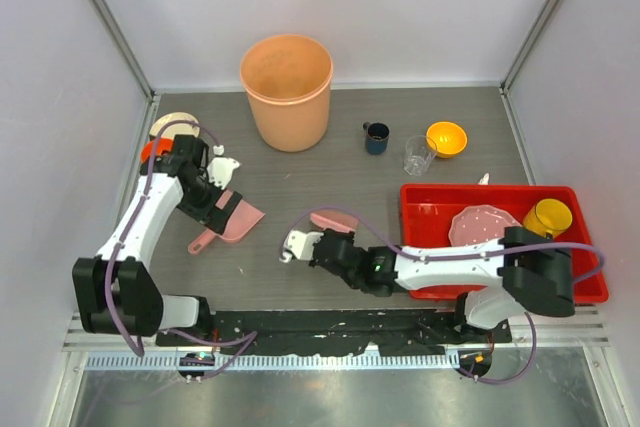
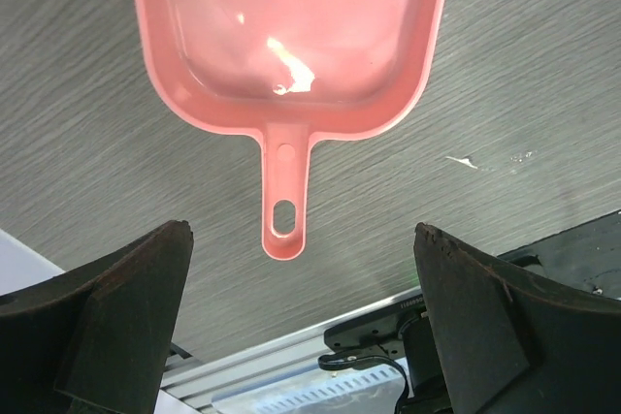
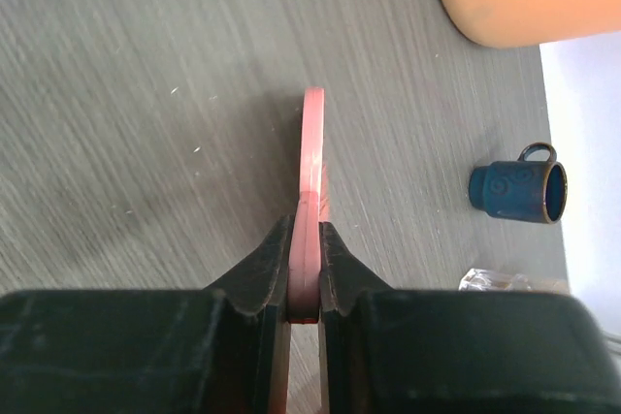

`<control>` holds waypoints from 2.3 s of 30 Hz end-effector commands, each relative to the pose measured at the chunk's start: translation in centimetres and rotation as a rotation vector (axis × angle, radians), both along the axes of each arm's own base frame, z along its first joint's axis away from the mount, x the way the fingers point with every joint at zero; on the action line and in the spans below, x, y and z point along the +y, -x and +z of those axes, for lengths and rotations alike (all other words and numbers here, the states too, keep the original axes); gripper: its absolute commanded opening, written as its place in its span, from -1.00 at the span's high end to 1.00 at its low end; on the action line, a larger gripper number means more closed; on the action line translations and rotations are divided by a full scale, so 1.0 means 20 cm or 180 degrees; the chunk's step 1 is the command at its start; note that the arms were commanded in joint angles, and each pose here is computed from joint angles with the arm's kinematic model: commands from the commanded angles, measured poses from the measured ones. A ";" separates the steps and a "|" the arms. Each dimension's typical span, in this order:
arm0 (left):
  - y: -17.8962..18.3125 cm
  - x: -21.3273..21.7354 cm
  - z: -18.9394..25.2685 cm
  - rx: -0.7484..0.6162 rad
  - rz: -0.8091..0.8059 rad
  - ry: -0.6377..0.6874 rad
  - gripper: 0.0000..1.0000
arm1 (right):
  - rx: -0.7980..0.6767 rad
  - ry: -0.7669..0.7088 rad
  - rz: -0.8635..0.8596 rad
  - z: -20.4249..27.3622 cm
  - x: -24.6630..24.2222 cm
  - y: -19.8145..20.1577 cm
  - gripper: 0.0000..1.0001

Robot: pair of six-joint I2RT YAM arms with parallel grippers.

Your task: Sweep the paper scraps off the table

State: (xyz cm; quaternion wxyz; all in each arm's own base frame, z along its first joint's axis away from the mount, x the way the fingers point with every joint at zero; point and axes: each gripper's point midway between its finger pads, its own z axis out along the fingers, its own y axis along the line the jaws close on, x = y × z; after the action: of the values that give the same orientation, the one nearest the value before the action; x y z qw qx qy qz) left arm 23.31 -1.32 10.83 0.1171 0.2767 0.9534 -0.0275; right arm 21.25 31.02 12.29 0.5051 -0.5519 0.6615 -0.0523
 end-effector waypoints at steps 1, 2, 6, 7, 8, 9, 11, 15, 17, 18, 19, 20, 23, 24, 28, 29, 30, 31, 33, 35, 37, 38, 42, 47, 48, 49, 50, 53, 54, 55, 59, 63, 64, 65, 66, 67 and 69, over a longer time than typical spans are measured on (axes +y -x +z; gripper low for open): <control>-0.06 0.00 0.09 -0.0384 0.0155 0.0050 -0.99 | -0.0422 -0.0059 -0.0074 0.08 0.09 -0.02 0.89; -0.08 0.01 0.10 -0.0472 0.0185 0.0025 -0.99 | -0.0331 0.0039 0.0036 0.01 0.12 0.02 0.85; -0.08 0.03 0.12 -0.0546 0.0211 -0.0035 -0.99 | 0.0221 0.0406 0.0256 -0.17 0.15 0.20 0.14; -0.08 0.03 0.12 -0.0545 0.0208 -0.0026 -1.00 | 0.0306 0.0358 0.0299 -0.15 0.19 0.23 0.04; -0.08 0.02 0.12 -0.0564 0.0204 -0.0011 -1.00 | 0.0506 0.0436 0.0445 -0.18 0.20 0.30 -0.58; -0.07 0.02 0.12 -0.0558 0.0201 -0.0002 -0.99 | 0.0643 0.0394 0.0526 -0.18 0.22 0.35 -0.64; -0.07 0.01 0.13 -0.0551 0.0192 0.0026 -0.99 | 0.0983 0.0235 0.0889 -0.11 0.30 0.50 -0.69; -0.07 0.01 0.14 -0.0562 0.0172 0.0039 -0.99 | 0.1361 -0.0212 0.1398 0.12 0.38 0.68 -0.72; -0.06 0.01 0.14 -0.0581 0.0162 0.0056 -1.00 | 0.1549 -0.0356 0.1762 0.22 0.37 0.78 -0.73; -0.06 0.01 0.15 -0.0592 0.0142 0.0055 -0.99 | 0.1618 -0.0399 0.1865 0.26 0.37 0.80 -0.73; -0.06 0.00 0.15 -0.0598 0.0122 0.0070 -0.99 | 0.1714 -0.0396 0.1910 0.27 0.34 0.82 -0.74; -0.06 -0.01 0.15 -0.0611 0.0100 0.0104 -0.99 | 0.1818 -0.0458 0.2046 0.31 0.32 0.85 -0.73; -0.06 -0.01 0.15 -0.0718 0.0080 0.0136 -0.99 | 0.2119 -0.0717 0.1676 0.33 0.23 0.69 -0.73; -0.08 -0.01 0.18 -0.0858 0.0083 0.0144 -1.00 | 0.2254 -0.0962 0.1464 0.38 0.17 0.56 -0.73; -0.13 -0.02 0.18 -0.1124 0.0155 0.0229 -1.00 | 0.2372 -0.1498 0.0542 0.41 -0.03 0.20 -0.73; -0.16 -0.02 0.18 -0.1218 0.0183 0.0245 -0.99 | 0.2412 -0.1615 0.0348 0.42 -0.07 0.15 -0.73; -0.17 -0.01 0.18 -0.1264 0.0235 0.0258 -1.00 | 0.2369 -0.1691 0.0199 0.43 -0.11 0.09 -0.73; -0.18 0.00 0.19 -0.1334 0.0304 0.0276 -0.99 | 0.2320 -0.1886 -0.0071 0.46 -0.19 -0.01 -0.73; -0.23 0.01 0.19 -0.1467 0.0423 0.0299 -0.99 | 0.2321 -0.2125 -0.0387 0.48 -0.28 -0.11 -0.73; -0.25 0.01 0.18 -0.1546 0.0481 0.0332 -0.99 | 0.2264 -0.2343 -0.0711 0.49 -0.42 -0.22 -0.73; -0.26 0.05 0.17 -0.1598 0.0623 0.0349 -1.00 | 0.2225 -0.2565 -0.1065 0.49 -0.52 -0.31 -0.73; -0.27 0.05 0.15 -0.1615 0.0633 0.0365 -0.99 | 0.2170 -0.2697 -0.1304 0.49 -0.62 -0.37 -0.73; -0.29 0.08 0.14 -0.1704 0.0769 0.0404 -0.99 | 0.1897 -0.3243 -0.2048 0.51 -0.91 -0.54 -0.73; -0.37 0.14 0.19 -0.2036 0.1136 0.0380 -0.99 | 0.0719 -0.3618 -0.3677 0.44 -1.43 -0.65 -0.73; -0.38 0.15 0.20 -0.2104 0.1270 0.0401 -1.00 | 0.0275 -0.3649 -0.3850 0.49 -1.54 -0.65 -0.73; -0.38 0.17 0.18 -0.2140 0.1361 0.0388 -0.99 | 0.0096 -0.3591 -0.3871 0.50 -1.58 -0.64 -0.73; -0.43 0.19 0.21 -0.2337 0.1448 0.0372 -1.00 | 0.0016 -0.3543 -0.3968 0.43 -1.62 -0.61 -0.73; -0.50 0.29 0.21 -0.2767 0.1871 0.0281 -0.99 | -0.0513 -0.3689 -0.4012 0.43 -1.72 -0.56 -0.72; -0.51 0.33 0.20 -0.2876 0.2024 0.0217 -0.99 | -0.0772 -0.3851 -0.3893 0.50 -1.74 -0.57 -0.71; -0.53 0.34 0.17 -0.3030 0.2068 0.0249 -0.99 | -0.0869 -0.3800 -0.3958 0.43 -1.77 -0.53 -0.69; -0.53 0.37 0.13 -0.3233 0.2162 0.0197 -0.99 | -0.1180 -0.3594 -0.4198 0.37 -1.87 -0.48 -0.65; -0.55 0.35 0.16 -0.3434 0.2194 0.0387 -0.99 | -0.1306 -0.3526 -0.4365 0.32 -1.92 -0.47 -0.65; -0.56 0.33 0.17 -0.3512 0.2131 0.0485 -0.99 | -0.1367 -0.3487 -0.4442 0.30 -1.94 -0.46 -0.66; -0.57 0.32 0.17 -0.3542 0.2092 0.0525 -0.99 | -0.1414 -0.3474 -0.4492 0.30 -1.95 -0.45 -0.67; -0.57 0.30 0.16 -0.3564 0.2050 0.0580 -1.00 | -0.1467 -0.3471 -0.4550 0.29 -1.97 -0.44 -0.67; -0.57 0.29 0.16 -0.3623 0.2013 0.0625 -0.99 | -0.1495 -0.3444 -0.4613 0.27 -1.99 -0.42 -0.68; -0.58 0.25 0.13 -0.3574 0.1915 0.0729 -1.00 | -0.1607 -0.3464 -0.4695 0.26 -2.01 -0.40 -0.69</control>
State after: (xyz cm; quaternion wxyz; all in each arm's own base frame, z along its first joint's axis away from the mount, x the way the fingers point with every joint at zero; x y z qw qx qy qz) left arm 33.13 4.68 10.50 0.5581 -0.0474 0.8238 0.0872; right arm 30.07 -7.17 15.94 0.6329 0.2959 0.7048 -0.1230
